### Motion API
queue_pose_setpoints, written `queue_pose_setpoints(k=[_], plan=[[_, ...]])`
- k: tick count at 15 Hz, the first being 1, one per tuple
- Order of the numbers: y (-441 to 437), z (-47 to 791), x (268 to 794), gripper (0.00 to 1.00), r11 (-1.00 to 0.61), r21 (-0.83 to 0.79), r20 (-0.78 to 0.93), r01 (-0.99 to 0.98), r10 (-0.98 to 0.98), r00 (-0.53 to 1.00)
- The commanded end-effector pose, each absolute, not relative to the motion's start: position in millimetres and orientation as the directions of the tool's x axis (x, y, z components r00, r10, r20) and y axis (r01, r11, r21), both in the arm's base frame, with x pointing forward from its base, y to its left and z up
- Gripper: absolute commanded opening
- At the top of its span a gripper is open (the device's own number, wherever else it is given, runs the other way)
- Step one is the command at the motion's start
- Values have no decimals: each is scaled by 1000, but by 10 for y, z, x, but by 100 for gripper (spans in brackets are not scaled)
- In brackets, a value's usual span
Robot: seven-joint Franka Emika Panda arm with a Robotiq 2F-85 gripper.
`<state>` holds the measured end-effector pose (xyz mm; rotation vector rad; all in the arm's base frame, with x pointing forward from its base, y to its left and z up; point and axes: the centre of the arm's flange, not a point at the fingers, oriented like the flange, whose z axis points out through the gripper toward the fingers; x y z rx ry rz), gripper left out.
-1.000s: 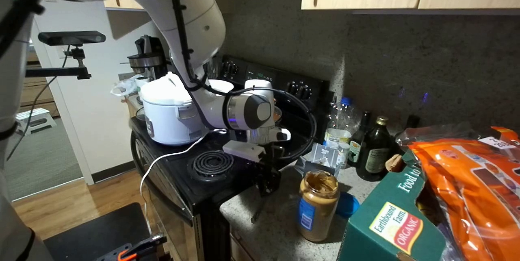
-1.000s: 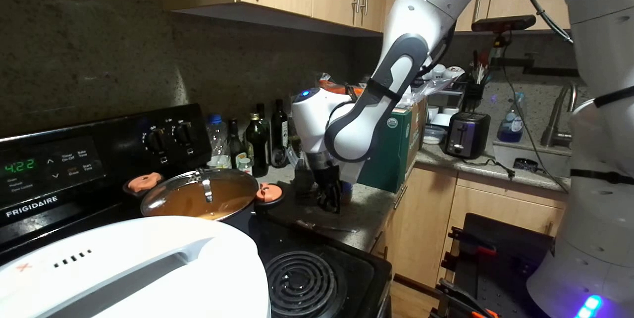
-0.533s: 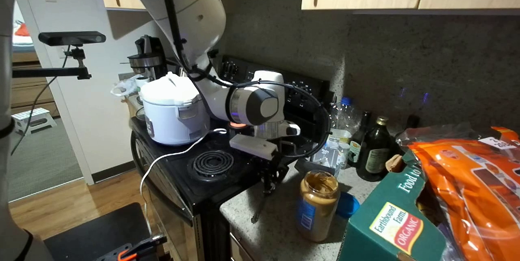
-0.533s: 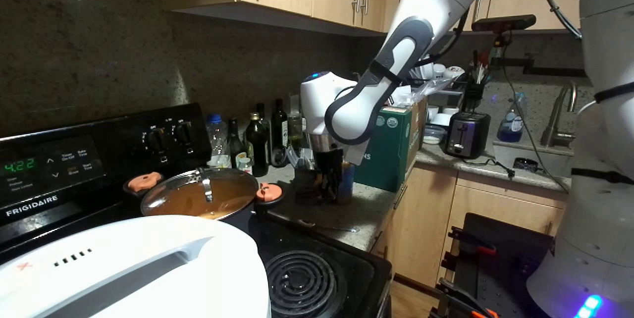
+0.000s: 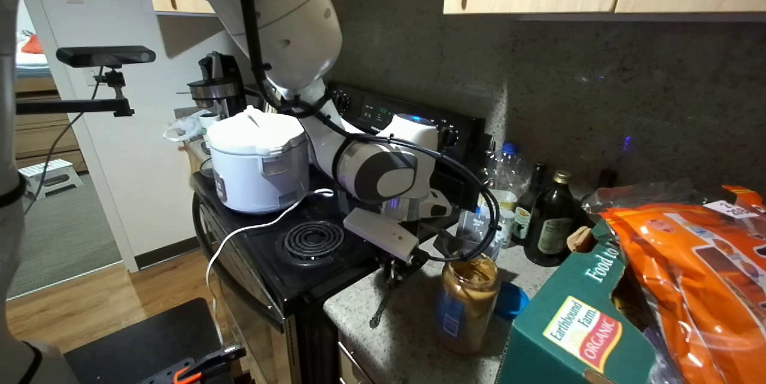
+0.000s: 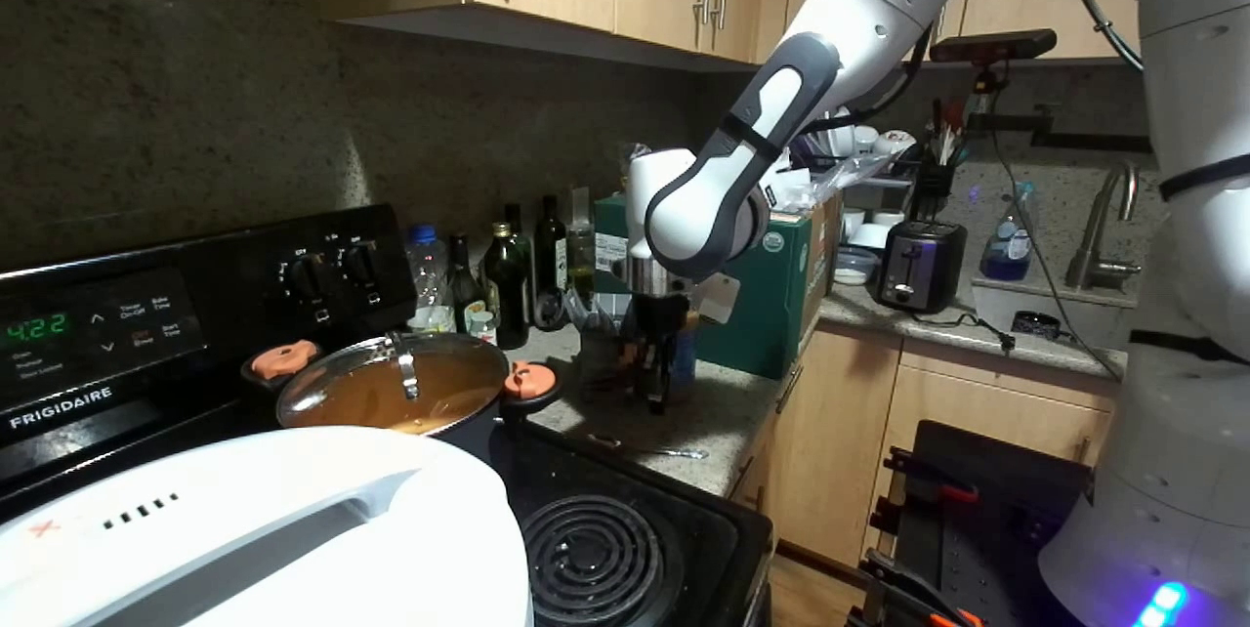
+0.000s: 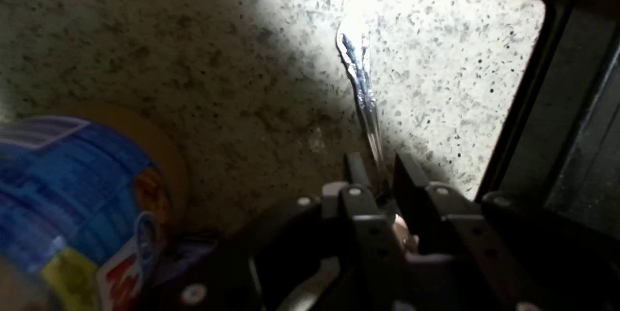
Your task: Put the silver spoon in the container of peanut butter
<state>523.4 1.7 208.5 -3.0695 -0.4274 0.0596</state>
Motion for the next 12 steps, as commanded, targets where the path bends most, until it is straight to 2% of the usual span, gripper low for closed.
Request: queue_pose_setpoints(k=[1,2,4,10,11,12], plan=[[125,2169,5107,1,-955,-73,-19,289,291,957],[166,2171,5105,29,-954,-75,-20,291,294,956],[225,2159,5098,30,-952,-74,-24,296,299,954],[219,2026,5069,73,-953,-83,-37,291,294,955],[222,2011,5071,79,-953,-85,-39,290,294,955],[231,1996,5070,81,-954,-84,-41,289,293,955]])
